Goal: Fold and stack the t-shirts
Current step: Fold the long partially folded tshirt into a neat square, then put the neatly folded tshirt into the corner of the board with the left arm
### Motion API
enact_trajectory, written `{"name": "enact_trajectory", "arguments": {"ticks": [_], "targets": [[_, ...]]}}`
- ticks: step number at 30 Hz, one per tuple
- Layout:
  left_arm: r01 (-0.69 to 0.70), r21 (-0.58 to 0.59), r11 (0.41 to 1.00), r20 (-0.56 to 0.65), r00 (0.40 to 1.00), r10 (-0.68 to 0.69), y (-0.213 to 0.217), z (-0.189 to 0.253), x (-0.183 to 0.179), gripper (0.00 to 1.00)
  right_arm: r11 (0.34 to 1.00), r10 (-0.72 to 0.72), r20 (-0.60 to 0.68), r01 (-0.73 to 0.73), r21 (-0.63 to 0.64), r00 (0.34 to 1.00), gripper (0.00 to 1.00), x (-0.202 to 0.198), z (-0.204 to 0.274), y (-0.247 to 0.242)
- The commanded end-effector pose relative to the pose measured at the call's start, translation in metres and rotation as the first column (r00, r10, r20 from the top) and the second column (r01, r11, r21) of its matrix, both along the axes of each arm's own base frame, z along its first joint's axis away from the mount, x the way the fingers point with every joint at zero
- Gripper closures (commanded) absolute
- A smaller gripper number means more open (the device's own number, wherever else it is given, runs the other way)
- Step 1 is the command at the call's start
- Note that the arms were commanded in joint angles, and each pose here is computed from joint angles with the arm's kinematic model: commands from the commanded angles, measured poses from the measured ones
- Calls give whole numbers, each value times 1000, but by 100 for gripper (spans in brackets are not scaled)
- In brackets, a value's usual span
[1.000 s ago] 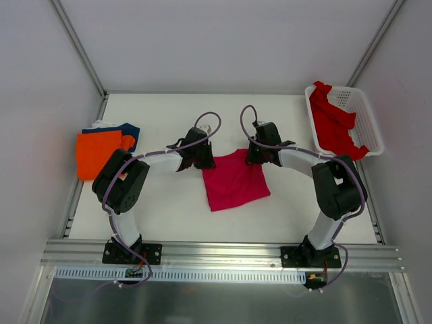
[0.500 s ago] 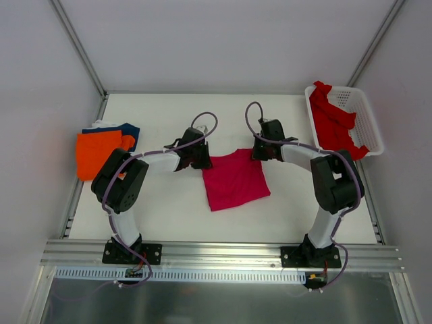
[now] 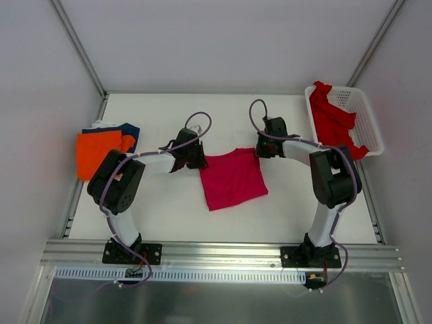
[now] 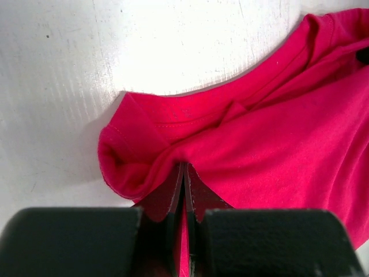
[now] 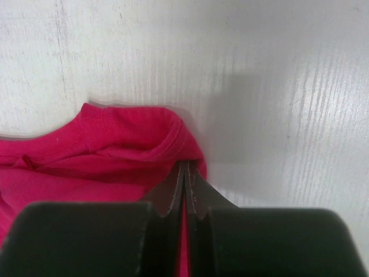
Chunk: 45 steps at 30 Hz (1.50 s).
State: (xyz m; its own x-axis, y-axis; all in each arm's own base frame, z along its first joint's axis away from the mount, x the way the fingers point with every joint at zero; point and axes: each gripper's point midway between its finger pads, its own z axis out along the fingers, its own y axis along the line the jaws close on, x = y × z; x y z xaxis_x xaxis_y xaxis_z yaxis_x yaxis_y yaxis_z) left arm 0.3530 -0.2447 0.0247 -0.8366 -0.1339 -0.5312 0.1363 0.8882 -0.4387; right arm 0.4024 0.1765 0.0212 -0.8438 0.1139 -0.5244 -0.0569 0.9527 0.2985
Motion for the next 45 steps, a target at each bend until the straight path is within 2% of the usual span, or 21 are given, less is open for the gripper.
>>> {"name": "enact_trajectory", "arguments": {"ticks": [1, 6, 9, 10, 12, 13, 14, 15, 16, 18, 22, 24, 26, 27, 29, 30, 31, 32, 37, 41, 45], "targets": [[-26, 91, 995, -25, 999, 29, 31, -11, -9, 100, 998, -22, -45, 19, -63, 999, 99, -3, -18, -16], [-33, 81, 996, -6, 999, 33, 29, -4, -1, 100, 997, -34, -31, 32, -70, 999, 99, 1, -15, -19], [-21, 58, 998, 60, 998, 17, 19, 20, 19, 100, 997, -38, 5, 38, -67, 999, 100, 7, 0, -21], [-23, 57, 998, 79, 997, 18, 16, 27, 27, 100, 997, -40, 21, 42, -66, 999, 96, 10, 6, -22], [-16, 40, 999, 137, 991, 11, 5, 62, 50, 92, 997, -43, 80, 48, -61, 996, 83, 14, 31, -24], [-13, 10, 1000, 200, 980, 11, -4, 92, 68, 79, 997, -45, 96, 51, -61, 994, 66, 14, 41, -27], [-17, 23, 1000, 196, 981, 12, -2, 100, 69, 67, 998, -44, 141, 51, -46, 989, 56, 14, 63, -27], [-23, 18, 1000, 227, 974, 18, -4, 117, 75, 49, 995, -52, 166, 66, -74, 985, 41, 12, 72, -34], [-39, 4, 999, 279, 960, 37, -5, 144, 86, 2, 995, -54, 191, 70, -77, 980, 33, 11, 84, -38], [-76, 26, 997, 330, 942, 63, 3, 171, 90, 1, 994, -32, 252, 58, -95, 967, 17, 0, 116, -45], [-117, 52, 992, 382, 920, 89, 22, 199, 79, 1, 992, -8, 325, 49, -119, 946, 1, -28, 155, -60], [-121, 18, 992, 355, 929, 107, 26, 200, 60, 1, 994, -10, 350, 49, -102, 937, 0, -46, 171, -65], [-63, -44, 997, 243, 967, 72, 19, 168, 30, 1, 998, -14, 320, 35, -60, 947, 1, -65, 158, -63], [89, -165, 982, 196, 979, -56, -5, 170, 2, 1, 999, 13, 315, -24, 30, 949, 1, -72, 159, -51], [196, -362, 911, 183, 974, -137, -27, 157, -27, 1, 980, 3, 264, -56, 192, 965, 1, -93, 145, -35], [249, -436, 865, 141, 968, -208, -30, 140, -58, 1, 950, 33, 304, -125, 287, 952, 0, -97, 156, -21], [292, -487, 823, 213, 954, -212, -36, 152, -60, 1, 926, 22, 281, -126, 357, 960, 1, -104, 153, -14], [278, -521, 807, 190, 959, -208, -36, 151, -68, 1, 905, 47, 258, -151, 398, 965, 1, -114, 141, -8], [187, -461, 868, 122, 982, -147, -11, 112, -94, 1, 888, 53, 203, -139, 439, 978, 0, -131, 113, -6], [160, -459, 874, 87, 987, -135, -2, 97, -108, 1, 855, 55, 173, -136, 500, 983, 0, -138, 100, -1], [134, -448, 884, 48, 991, -126, 2, 78, -116, 1, 857, 50, 126, -107, 505, 991, 1, -144, 82, -6]]}}
